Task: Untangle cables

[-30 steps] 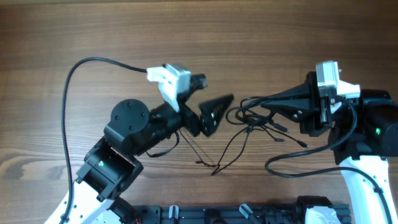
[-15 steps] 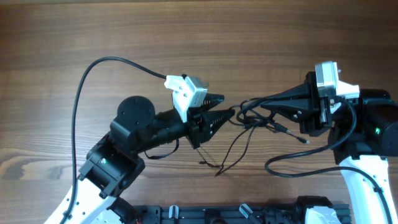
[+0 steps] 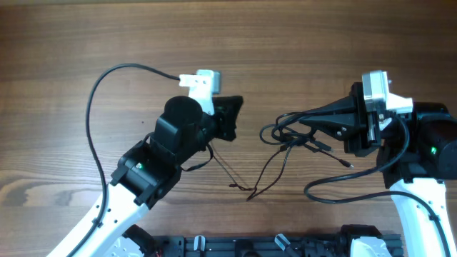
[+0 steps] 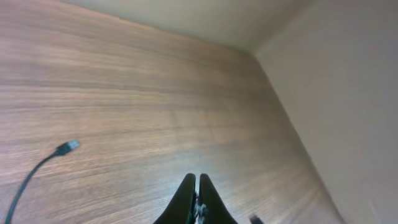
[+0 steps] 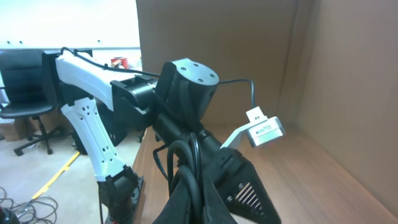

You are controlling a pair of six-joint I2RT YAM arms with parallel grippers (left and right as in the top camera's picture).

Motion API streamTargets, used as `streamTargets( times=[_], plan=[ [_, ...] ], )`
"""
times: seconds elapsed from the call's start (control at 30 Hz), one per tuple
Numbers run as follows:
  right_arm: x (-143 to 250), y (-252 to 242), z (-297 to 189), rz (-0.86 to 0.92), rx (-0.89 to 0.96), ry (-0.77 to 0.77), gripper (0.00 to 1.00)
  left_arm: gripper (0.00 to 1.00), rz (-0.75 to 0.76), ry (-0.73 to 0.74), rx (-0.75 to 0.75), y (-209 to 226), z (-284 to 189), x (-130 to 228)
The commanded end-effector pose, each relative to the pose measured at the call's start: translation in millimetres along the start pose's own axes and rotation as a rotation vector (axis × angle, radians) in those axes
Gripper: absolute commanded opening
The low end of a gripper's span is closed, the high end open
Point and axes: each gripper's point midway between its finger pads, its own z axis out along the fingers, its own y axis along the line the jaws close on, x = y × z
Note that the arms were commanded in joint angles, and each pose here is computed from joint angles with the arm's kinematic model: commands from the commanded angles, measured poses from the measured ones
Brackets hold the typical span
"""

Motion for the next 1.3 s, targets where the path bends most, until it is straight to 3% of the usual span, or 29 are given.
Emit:
streamTargets(
  times=[0.0, 0.07, 0.1, 0.13, 0.2, 0.3, 0.33, 0.5, 0.83, 1.0, 1.07, 1.13, 1.27],
  plan=[
    [-6, 0, 0, -0.021, 0.004, -0.008, 0.04, 0.09, -0.111, -0.055, -0.075, 14, -1, -8],
    [-6, 0, 0, -0.02, 0.003, -0.007, 0.04, 0.37, -0.109, -0.051, -0.052, 10, -4, -8],
    [-5, 1, 0, -0.02, 0.001, -0.004, 0.04, 0.61, -0.105, -0.057, -0.042, 7, -7, -10],
    [-5, 1, 0, -0.021, -0.001, -0.002, 0.04, 0.78, -0.083, -0.068, -0.032, 4, -11, -13],
    [-5, 1, 0, -0.021, -0.001, -0.001, 0.04, 0.91, -0.002, -0.083, 0.021, -8, -24, -18],
    [-5, 1, 0, -0.021, -0.001, -0.002, 0.04, 0.99, 0.158, -0.083, 0.19, -43, -50, -19],
    [-5, 1, 0, -0.021, -0.001, -0.002, 0.04, 0.99, 0.223, -0.076, 0.297, -63, -64, -16],
    [-5, 1, 0, -0.02, -0.001, -0.002, 0.04, 1.0, 0.258, -0.036, 0.48, -94, -83, -8],
    [-4, 2, 1, -0.018, -0.004, 0.001, 0.04, 0.93, 0.213, 0.139, 0.431, -73, -22, 24],
    [-4, 2, 1, -0.018, -0.004, 0.001, 0.04, 0.79, 0.186, 0.132, 0.353, -58, -3, 24],
    [-4, 2, 1, -0.018, -0.004, 0.001, 0.04, 0.65, 0.014, 0.075, 0.176, -30, 9, 11],
    [-4, 2, 1, -0.018, -0.004, 0.001, 0.04, 0.59, -0.202, 0.03, -0.034, 10, 13, 9],
    [-4, 1, 0, -0.018, -0.003, 0.0, 0.04, 0.49, -0.311, 0.024, -0.12, 27, 13, 14]
  ],
)
